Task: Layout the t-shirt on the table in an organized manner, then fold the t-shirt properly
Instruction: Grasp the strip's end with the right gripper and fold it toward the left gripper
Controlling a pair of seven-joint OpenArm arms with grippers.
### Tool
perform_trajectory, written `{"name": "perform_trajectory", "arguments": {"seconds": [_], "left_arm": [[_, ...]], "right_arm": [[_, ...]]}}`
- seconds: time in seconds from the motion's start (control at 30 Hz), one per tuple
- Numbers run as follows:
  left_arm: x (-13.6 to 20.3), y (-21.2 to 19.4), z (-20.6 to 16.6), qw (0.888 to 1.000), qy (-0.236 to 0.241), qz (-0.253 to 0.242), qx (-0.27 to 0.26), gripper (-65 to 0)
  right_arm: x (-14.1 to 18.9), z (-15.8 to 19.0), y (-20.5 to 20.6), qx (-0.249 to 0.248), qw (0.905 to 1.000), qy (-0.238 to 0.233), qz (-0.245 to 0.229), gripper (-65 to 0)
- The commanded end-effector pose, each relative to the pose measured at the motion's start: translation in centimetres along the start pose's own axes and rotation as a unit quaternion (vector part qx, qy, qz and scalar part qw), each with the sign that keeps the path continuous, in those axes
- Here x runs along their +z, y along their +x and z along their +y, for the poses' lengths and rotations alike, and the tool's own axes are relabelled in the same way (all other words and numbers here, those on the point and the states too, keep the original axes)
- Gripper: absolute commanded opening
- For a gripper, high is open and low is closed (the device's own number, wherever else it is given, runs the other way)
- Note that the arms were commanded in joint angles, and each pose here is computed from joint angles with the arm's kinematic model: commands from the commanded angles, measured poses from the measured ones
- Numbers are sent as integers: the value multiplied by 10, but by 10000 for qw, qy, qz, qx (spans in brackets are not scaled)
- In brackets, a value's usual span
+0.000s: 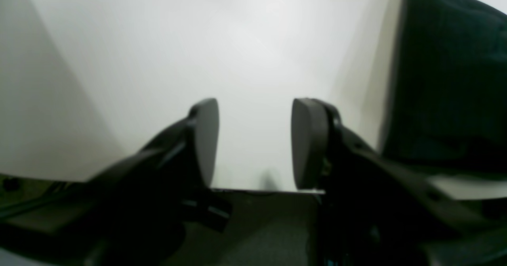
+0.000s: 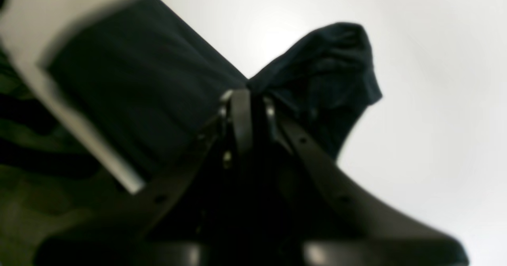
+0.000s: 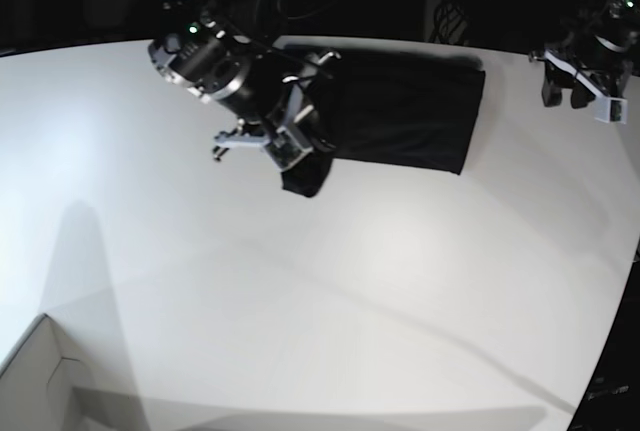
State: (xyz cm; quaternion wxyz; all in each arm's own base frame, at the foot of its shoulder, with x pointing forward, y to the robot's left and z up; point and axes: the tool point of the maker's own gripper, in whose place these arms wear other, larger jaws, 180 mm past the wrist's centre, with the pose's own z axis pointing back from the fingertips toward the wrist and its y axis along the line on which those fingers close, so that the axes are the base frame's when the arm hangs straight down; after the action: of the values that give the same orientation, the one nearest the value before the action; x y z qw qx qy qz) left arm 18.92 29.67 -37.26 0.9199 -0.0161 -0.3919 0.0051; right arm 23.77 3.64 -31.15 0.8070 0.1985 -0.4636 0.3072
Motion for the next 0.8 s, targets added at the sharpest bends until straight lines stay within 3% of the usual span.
{"name": "perform_trajectory", "arguments": {"seconds": [0.0,0.2,0.53,0.77], "left_arm": [[4,10,3,9998,11,-179,-75,-362],[1,7,2,9999,31,122,-81,-362],[-12,22,-2,10000,-4,82,-20,-362],[-37,11,-36,9971,-194,517,-526,-362]], "right_arm": [[-3,14,27,50,9984,231,-504,-650],[-16,84,37,940,9813,1492,-777,-650],[-72,91,43,936,9802,1645,-583,-650],[-91,88,57,1041,9785,1678,-597,-650]]}}
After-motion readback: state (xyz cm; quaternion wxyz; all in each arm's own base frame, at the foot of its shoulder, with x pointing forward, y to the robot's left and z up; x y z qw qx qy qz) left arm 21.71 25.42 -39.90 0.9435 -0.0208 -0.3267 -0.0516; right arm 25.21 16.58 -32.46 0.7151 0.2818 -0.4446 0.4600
